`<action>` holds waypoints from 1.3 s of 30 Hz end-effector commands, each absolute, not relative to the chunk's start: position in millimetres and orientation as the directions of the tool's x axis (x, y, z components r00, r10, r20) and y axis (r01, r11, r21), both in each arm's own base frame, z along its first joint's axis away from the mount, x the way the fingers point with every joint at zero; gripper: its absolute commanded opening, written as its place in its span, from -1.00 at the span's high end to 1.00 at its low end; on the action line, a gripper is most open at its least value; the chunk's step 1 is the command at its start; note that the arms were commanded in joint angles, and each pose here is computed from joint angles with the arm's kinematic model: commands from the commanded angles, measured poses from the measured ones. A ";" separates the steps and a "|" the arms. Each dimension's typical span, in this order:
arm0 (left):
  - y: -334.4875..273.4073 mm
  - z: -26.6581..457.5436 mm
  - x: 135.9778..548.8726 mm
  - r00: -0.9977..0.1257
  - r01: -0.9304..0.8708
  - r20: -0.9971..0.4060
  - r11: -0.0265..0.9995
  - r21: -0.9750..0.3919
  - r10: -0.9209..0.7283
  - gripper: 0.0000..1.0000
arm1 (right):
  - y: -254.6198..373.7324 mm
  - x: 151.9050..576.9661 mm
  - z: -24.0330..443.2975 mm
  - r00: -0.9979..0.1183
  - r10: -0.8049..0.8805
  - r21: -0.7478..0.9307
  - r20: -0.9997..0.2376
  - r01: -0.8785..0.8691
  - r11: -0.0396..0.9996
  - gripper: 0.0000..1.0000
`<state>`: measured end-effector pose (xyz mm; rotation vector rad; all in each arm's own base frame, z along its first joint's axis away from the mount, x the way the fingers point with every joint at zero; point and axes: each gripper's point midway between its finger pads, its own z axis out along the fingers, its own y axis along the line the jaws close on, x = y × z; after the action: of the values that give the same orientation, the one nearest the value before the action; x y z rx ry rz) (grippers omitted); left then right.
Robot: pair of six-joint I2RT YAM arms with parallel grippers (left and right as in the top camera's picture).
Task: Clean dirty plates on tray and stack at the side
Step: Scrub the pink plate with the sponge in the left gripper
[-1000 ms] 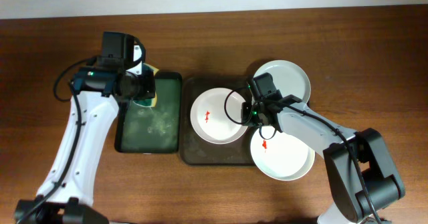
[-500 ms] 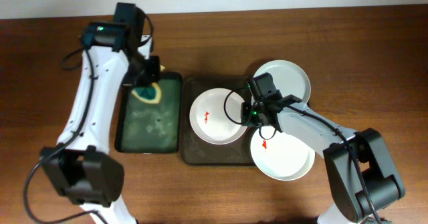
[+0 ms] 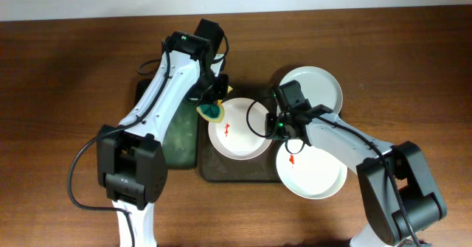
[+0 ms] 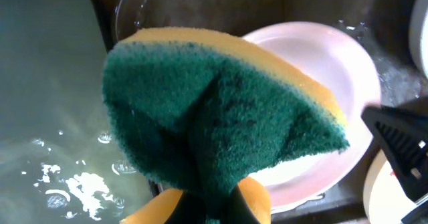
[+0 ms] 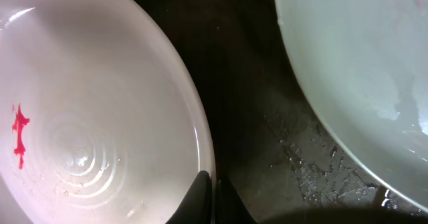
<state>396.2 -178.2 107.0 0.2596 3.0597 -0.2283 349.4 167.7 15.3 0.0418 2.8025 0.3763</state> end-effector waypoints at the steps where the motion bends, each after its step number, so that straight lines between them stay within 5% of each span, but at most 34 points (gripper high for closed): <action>1: -177.4 84.7 389.1 -0.990 0.138 -0.029 0.980 -0.146 0.136 1.00 | 173.9 351.5 17.4 -0.951 0.066 0.277 -0.302 -0.021 0.961 0.92; 28: -201.1 -8.0 352.6 -0.998 0.062 0.004 0.984 -0.168 0.064 1.00 | 174.0 351.5 17.4 -0.951 0.066 0.277 -0.301 -0.021 0.961 0.91; 34: -232.6 -1.1 333.7 -0.986 0.123 0.063 0.922 -0.368 0.156 1.00 | 174.0 351.5 17.5 -0.951 0.066 0.277 -0.302 -0.021 0.961 0.91; 39: -233.2 -1.4 339.8 -0.983 0.162 0.024 0.917 -0.365 0.184 1.00 | 175.7 350.8 17.7 -0.952 0.065 0.286 -0.298 -0.024 0.958 0.92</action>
<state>358.4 -218.5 11.6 0.1842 3.0942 -0.4783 348.3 167.7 14.8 0.0400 2.8074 0.3769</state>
